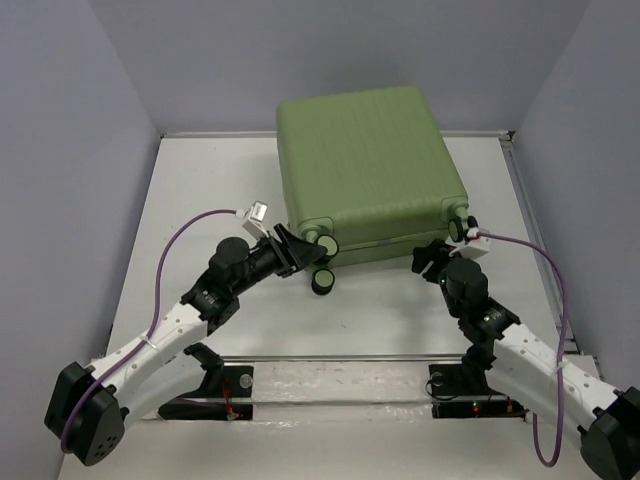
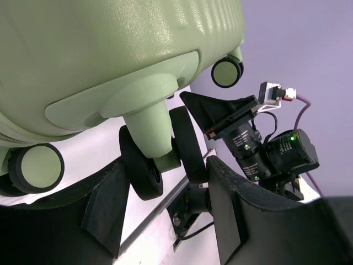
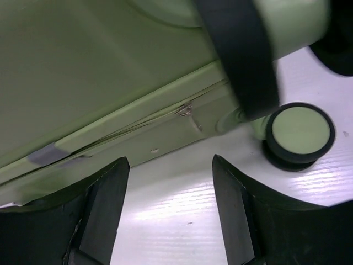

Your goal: Pack the luggage

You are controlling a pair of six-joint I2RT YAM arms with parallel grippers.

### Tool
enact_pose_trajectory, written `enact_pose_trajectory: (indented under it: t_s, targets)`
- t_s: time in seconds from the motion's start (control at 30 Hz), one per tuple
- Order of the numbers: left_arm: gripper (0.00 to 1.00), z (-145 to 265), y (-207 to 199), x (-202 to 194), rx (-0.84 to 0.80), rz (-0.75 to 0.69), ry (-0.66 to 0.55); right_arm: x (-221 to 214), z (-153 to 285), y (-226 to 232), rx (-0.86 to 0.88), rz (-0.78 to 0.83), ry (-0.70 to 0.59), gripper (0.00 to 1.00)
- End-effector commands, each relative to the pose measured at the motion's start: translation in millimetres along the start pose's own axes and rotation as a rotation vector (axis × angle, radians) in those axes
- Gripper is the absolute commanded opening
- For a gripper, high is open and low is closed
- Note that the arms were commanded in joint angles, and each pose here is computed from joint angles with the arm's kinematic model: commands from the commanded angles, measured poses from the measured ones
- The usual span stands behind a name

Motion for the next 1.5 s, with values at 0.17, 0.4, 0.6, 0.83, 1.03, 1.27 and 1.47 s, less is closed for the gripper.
enact_pose_trajectory:
  t_s: [0.17, 0.4, 0.6, 0.83, 1.03, 1.27, 1.47]
  targets:
    - [0.06, 19, -31, 7, -0.170, -0.043, -0.057, 28, -13, -9, 0.064, -0.061, -0.182, 0.65]
    - [0.06, 26, -28, 0, -0.193, -0.051, -0.041, 31, -18, 6, 0.182, 0.015, -0.216, 0.50]
    - [0.06, 23, -23, -4, -0.182, -0.050, -0.026, 27, -27, 12, 0.202, 0.039, -0.194, 0.47]
    - [0.06, 27, -28, -2, -0.198, -0.048, -0.036, 19, -30, 4, 0.161, 0.041, -0.180, 0.45]
    - [0.06, 28, -32, 0, -0.209, -0.045, -0.041, 18, -31, 1, 0.154, 0.032, -0.181, 0.30]
    - [0.06, 27, -42, 8, -0.229, -0.057, -0.053, 15, -34, 7, 0.192, 0.023, -0.159, 0.07]
    - [0.06, 22, -64, 21, -0.279, -0.073, -0.065, 10, -27, 26, 0.336, -0.008, -0.113, 0.07]
Point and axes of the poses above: each gripper's point midway between its finger pads, its own z axis back along the fingers, its own y axis along the line the jaws close on, x = y × z, the point moved 5 cm from there along z, back along the fingers, and after that the axes turned 4 degrees about -z, right-handed, at the moved point
